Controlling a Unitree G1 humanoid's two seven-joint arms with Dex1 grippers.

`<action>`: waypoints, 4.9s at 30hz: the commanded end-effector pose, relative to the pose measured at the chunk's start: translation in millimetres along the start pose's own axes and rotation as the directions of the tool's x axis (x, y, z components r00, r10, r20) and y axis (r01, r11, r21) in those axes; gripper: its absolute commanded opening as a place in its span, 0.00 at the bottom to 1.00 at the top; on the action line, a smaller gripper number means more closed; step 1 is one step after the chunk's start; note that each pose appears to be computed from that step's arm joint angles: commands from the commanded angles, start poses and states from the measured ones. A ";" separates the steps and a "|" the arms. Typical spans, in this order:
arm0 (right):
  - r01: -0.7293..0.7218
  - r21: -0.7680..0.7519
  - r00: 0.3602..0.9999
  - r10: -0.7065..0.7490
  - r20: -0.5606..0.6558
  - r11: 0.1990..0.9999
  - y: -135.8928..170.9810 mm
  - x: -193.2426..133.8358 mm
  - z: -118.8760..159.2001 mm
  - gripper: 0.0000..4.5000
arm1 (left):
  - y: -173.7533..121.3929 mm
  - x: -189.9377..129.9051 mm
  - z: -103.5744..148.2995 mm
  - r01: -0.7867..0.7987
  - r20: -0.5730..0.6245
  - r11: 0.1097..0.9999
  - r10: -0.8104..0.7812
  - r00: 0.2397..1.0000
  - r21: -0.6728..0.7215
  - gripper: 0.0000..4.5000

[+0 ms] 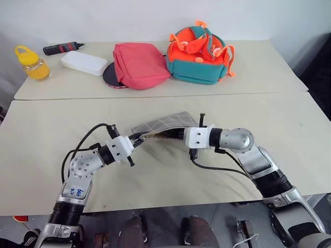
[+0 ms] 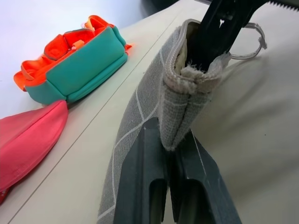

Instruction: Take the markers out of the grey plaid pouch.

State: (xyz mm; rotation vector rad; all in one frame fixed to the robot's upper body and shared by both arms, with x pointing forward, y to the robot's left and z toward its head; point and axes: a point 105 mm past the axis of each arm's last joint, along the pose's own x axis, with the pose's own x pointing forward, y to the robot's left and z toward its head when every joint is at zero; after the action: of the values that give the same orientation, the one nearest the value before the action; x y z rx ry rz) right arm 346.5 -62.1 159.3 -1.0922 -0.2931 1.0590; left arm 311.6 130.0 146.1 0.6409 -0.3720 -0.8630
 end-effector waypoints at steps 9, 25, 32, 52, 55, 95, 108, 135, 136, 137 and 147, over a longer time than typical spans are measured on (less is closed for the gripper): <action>0.081 -0.100 0.996 -0.084 -0.035 0.992 -18.2 -1.1 -4.7 0.49 | 7.1 7.1 23.1 -0.026 0.074 0.999 0.029 0.997 -0.047 0.00; 0.075 -0.004 0.997 -0.075 -0.001 0.997 -24.2 -0.6 3.5 0.89 | 13.3 7.3 32.3 -0.042 0.143 0.962 0.083 0.986 -0.269 0.00; -0.170 0.011 0.985 0.169 0.034 0.985 -22.3 -15.1 27.8 0.62 | 8.8 8.2 32.7 0.030 0.157 0.874 0.053 0.986 -0.485 0.00; -0.428 0.057 0.884 0.431 -0.183 0.902 -18.7 -12.3 4.9 0.62 | -24.0 24.4 28.4 0.109 0.148 0.575 0.021 0.989 -0.811 0.00; -0.419 0.049 0.889 0.420 -0.179 0.907 -18.2 -8.1 3.6 0.62 | -25.3 24.9 29.5 0.108 0.148 0.581 0.022 0.989 -0.807 0.00; 0.130 0.278 0.987 -0.152 0.060 0.952 -128.9 -79.8 20.8 0.09 | 34.0 -19.9 -8.5 -0.192 -0.058 0.814 0.191 0.980 -0.549 0.00; 0.312 0.163 0.866 -0.211 -0.453 0.936 -66.0 -89.3 -115.6 0.09 | 33.2 -22.9 -1.5 -0.193 -0.019 0.773 0.228 0.974 -0.605 0.00; -0.053 0.236 0.982 0.008 0.189 0.970 -87.8 -24.7 61.7 0.00 | 22.4 -0.3 12.2 -0.088 0.059 0.759 0.164 0.985 -0.645 0.00; -0.058 0.212 0.985 0.021 0.169 0.976 -86.6 -20.7 58.0 0.00 | 20.9 1.6 14.3 -0.077 0.067 0.755 0.159 0.985 -0.651 0.00; -0.063 0.176 0.988 0.036 0.148 0.982 -85.7 -17.5 54.7 0.00 | 19.6 2.7 15.7 -0.069 0.071 0.749 0.153 0.986 -0.659 0.00; -0.367 0.040 0.929 0.368 -0.022 0.929 -56.1 -19.4 39.6 0.00 | -3.4 12.7 36.6 0.109 0.121 0.606 -0.021 0.992 -0.788 0.00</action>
State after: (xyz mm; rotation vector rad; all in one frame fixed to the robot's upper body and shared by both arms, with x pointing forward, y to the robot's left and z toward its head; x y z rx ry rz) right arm 349.3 -60.6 215.8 -1.1284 -0.0274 1.3469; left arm 306.2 113.0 155.2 -0.2390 0.0120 -0.9559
